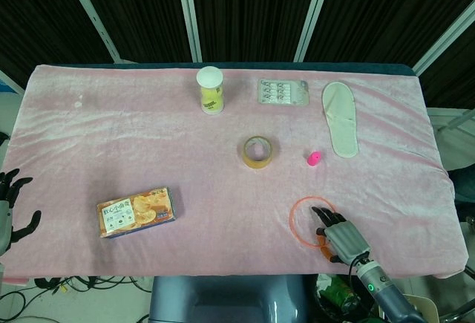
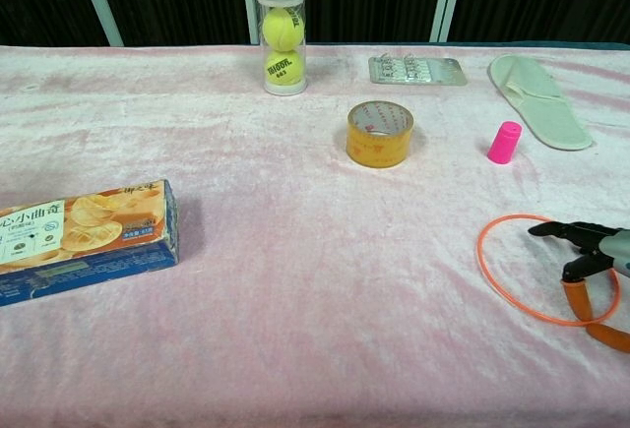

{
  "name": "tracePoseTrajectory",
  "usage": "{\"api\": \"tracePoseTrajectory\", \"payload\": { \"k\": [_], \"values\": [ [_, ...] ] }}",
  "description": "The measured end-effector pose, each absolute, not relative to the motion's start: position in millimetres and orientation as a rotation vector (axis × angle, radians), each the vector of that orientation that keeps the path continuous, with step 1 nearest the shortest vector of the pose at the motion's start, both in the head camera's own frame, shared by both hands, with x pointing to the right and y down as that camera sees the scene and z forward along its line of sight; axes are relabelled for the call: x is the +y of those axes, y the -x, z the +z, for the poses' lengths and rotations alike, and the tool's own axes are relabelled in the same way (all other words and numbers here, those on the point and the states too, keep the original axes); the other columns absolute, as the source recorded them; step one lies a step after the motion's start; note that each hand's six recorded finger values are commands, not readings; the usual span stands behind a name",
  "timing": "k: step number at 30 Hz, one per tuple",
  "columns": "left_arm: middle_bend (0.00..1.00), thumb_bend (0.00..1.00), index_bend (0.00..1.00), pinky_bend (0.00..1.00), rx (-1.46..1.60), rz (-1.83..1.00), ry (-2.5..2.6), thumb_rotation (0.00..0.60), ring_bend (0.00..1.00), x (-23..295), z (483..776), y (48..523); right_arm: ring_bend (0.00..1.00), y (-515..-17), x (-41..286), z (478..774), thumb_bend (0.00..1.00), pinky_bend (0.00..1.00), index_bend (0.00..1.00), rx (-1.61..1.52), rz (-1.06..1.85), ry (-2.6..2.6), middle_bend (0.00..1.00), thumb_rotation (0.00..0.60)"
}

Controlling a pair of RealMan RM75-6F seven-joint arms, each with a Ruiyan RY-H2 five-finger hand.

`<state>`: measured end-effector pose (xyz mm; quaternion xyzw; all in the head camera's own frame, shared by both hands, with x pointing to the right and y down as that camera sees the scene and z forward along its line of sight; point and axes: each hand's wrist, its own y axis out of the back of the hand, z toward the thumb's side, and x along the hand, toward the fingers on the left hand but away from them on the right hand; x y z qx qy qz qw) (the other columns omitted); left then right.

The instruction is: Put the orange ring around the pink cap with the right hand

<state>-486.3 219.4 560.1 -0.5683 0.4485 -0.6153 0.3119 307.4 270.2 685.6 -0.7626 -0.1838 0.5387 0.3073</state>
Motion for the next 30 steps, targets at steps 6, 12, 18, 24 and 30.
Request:
{"api": "tracePoseTrajectory", "payload": {
  "k": [6, 12, 18, 24, 30],
  "values": [
    [0.07, 0.34, 0.20, 0.00, 1.185, -1.623, 1.501, 0.600, 0.00, 219, 560, 486, 0.06, -308, 271, 686, 0.44, 0.16, 0.66, -0.471, 1.429, 2.020, 0.00, 0.600],
    [0.07, 0.34, 0.20, 0.00, 1.188, -1.621, 1.502, 0.600, 0.00, 219, 560, 486, 0.06, -308, 271, 686, 0.45, 0.16, 0.67, -0.475, 1.428, 2.023, 0.00, 0.600],
    [0.07, 0.34, 0.20, 0.00, 1.190, -1.619, 1.504, 0.600, 0.00, 219, 560, 486, 0.06, -308, 267, 682, 0.47, 0.16, 0.69, -0.492, 1.414, 2.019, 0.00, 0.600],
    [0.07, 0.34, 0.20, 0.00, 1.193, -1.619, 1.503, 0.600, 0.00, 219, 559, 486, 0.06, -309, 264, 680, 0.47, 0.16, 0.69, -0.519, 1.410, 2.019, 0.00, 0.600],
    [0.07, 0.34, 0.20, 0.00, 1.192, -1.618, 1.504, 0.600, 0.00, 219, 559, 486, 0.06, -311, 257, 674, 0.47, 0.16, 0.70, -0.574, 1.397, 2.020, 0.00, 0.600]
  ]
}}
